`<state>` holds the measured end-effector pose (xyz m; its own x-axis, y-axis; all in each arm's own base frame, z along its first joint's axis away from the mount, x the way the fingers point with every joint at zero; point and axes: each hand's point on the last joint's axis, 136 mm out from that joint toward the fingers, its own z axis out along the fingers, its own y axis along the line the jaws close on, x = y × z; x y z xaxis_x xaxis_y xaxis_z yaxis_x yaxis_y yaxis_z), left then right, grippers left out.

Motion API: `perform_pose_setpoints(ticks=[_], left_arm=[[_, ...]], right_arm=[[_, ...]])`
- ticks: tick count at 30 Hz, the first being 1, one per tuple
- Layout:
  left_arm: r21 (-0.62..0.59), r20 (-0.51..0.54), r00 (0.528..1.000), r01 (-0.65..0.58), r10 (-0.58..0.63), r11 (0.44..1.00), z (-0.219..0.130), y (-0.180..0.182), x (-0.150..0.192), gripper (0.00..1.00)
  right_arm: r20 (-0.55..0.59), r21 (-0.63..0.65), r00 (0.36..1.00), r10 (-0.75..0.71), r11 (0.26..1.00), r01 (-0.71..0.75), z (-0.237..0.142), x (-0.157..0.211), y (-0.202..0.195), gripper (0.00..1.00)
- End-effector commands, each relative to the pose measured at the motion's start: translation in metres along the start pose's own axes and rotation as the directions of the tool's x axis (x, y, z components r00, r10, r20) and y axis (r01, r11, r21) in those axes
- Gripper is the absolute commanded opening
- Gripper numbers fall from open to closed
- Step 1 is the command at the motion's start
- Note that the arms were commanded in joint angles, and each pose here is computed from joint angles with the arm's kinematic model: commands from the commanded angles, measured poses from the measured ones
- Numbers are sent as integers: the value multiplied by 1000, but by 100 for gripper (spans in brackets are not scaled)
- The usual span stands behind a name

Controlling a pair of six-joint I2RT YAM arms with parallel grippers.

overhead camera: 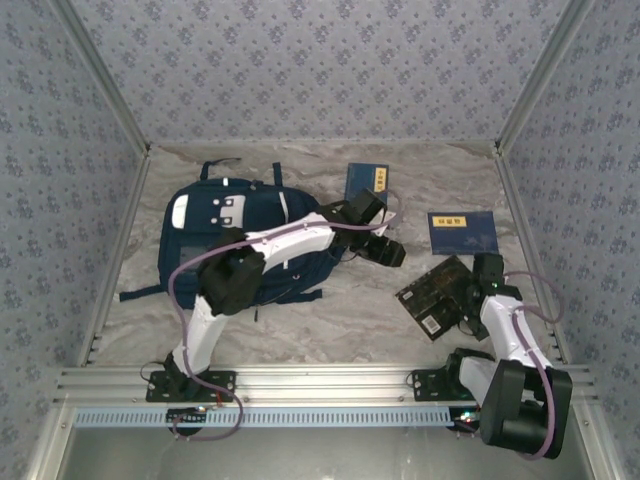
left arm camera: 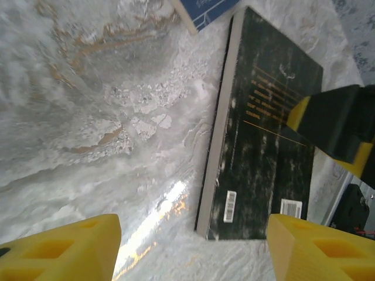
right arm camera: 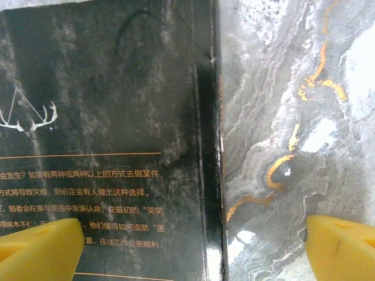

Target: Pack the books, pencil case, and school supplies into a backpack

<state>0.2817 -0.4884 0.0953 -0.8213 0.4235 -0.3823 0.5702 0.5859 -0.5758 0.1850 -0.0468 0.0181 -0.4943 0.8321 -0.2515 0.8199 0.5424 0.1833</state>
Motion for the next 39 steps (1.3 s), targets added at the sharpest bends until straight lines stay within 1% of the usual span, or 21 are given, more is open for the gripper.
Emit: perform_pose_setpoints(ticks=[1, 3, 6, 13, 20, 23, 26, 30, 33, 35, 39], left_arm=[[70, 12, 1000, -8, 7, 998, 4, -20, -16, 67], [80, -11, 1000, -17, 18, 997, 15, -22, -11, 67], [70, -58, 998, -19, 23, 997, 33, -18, -2, 67], [77, -166, 983, -69, 81, 995, 66, -27, 24, 66], [88, -206, 975, -72, 89, 994, 81, -34, 41, 66], [135, -212, 973, -58, 86, 989, 82, -48, 44, 64], [184, -198, 977, -43, 80, 982, 75, -64, 40, 59], [262, -158, 985, -29, 73, 965, 59, -88, 30, 51], [300, -126, 990, -27, 68, 954, 47, -100, 23, 44], [328, -104, 993, -15, 51, 945, 43, -107, 18, 43], [376, -126, 992, 69, -23, 924, 55, -103, 25, 43]], right_arm=[[-78, -446, 987, -138, 890, 89, -6, 22, 89, 96], [-98, -476, 981, -166, 874, 100, -7, 31, 95, 95], [-113, -475, 975, -190, 873, 115, -7, 41, 95, 95], [-116, -474, 975, -189, 873, 113, -10, 47, 90, 95], [-121, -481, 975, -187, 870, 107, -13, 51, 88, 95], [-124, -480, 974, -188, 871, 107, -12, 53, 87, 95], [-126, -478, 974, -187, 872, 106, -10, 54, 86, 95], [-128, -472, 974, -188, 875, 106, -8, 56, 84, 95], [-131, -467, 974, -185, 878, 104, -6, 57, 82, 95], [-134, -465, 974, -185, 879, 104, -4, 58, 81, 95], [-142, -461, 972, -188, 881, 103, 0, 60, 80, 95]])
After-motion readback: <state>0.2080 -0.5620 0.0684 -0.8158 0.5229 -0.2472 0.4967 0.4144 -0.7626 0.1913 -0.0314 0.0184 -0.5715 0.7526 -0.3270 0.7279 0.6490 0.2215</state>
